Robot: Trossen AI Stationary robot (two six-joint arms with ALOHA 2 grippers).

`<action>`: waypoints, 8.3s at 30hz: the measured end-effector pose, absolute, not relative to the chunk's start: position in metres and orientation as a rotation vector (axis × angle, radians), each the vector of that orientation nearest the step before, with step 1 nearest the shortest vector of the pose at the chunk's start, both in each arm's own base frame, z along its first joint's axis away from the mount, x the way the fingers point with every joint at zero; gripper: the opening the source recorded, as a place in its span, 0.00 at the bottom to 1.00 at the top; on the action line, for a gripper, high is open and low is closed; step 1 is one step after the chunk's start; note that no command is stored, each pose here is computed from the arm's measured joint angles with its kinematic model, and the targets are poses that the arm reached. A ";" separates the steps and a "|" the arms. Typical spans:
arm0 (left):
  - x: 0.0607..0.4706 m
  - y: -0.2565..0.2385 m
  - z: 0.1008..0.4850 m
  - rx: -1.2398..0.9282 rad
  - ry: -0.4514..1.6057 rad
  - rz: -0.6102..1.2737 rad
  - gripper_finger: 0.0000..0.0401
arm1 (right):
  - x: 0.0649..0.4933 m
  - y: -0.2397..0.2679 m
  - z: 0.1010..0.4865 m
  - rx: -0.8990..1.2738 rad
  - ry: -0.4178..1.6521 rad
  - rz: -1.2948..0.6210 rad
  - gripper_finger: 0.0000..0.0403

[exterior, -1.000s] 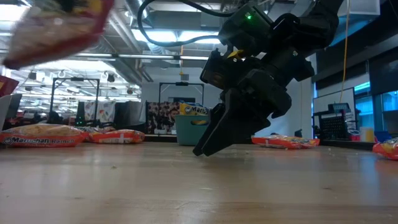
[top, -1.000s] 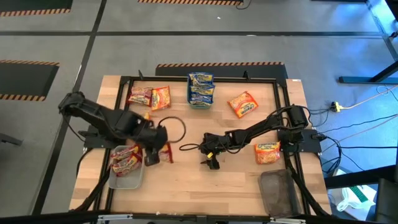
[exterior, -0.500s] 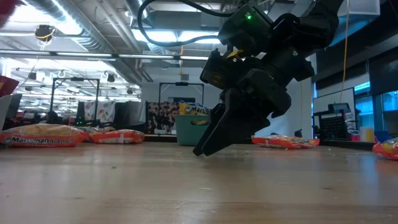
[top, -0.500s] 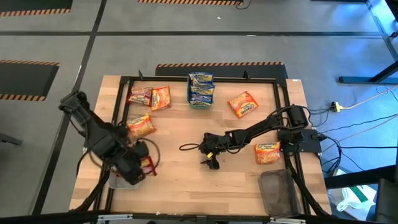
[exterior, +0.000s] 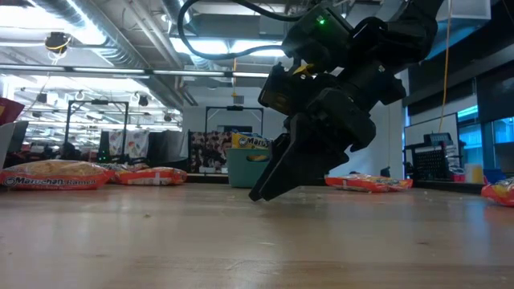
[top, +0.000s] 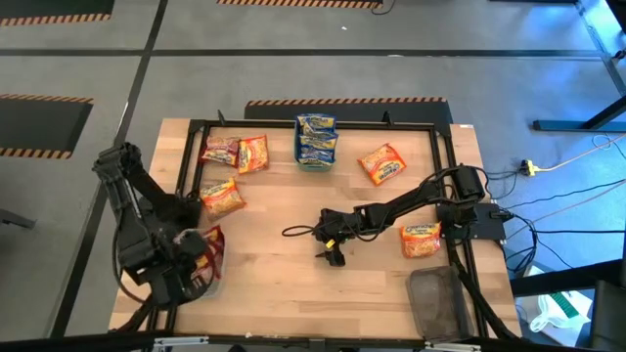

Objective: Sort Maruchan noodles
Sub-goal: Put the red noodle pack into the gray bin

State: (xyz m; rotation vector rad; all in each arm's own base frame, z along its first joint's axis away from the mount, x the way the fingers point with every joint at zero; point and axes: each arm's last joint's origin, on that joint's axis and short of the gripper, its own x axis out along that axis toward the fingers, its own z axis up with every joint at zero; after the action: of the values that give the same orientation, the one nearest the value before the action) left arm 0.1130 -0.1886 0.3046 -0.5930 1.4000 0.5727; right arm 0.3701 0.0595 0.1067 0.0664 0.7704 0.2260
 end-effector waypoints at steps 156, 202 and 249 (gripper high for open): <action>0.214 0.158 0.189 -0.110 1.876 0.823 0.42 | 0.377 0.060 0.096 0.023 0.711 0.220 0.87; 0.180 0.156 0.126 0.107 1.849 0.806 0.01 | 0.377 0.060 0.095 0.001 0.707 0.230 0.87; 0.248 -0.086 0.260 -0.428 0.686 0.237 0.01 | 0.353 0.160 0.116 -0.194 0.380 -0.278 0.87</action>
State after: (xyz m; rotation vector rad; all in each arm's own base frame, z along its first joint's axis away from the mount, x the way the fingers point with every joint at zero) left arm 0.2476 -0.0861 0.2597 -0.4283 0.6864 0.2370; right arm 0.3533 0.1599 0.1161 -0.1935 0.3798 -0.2779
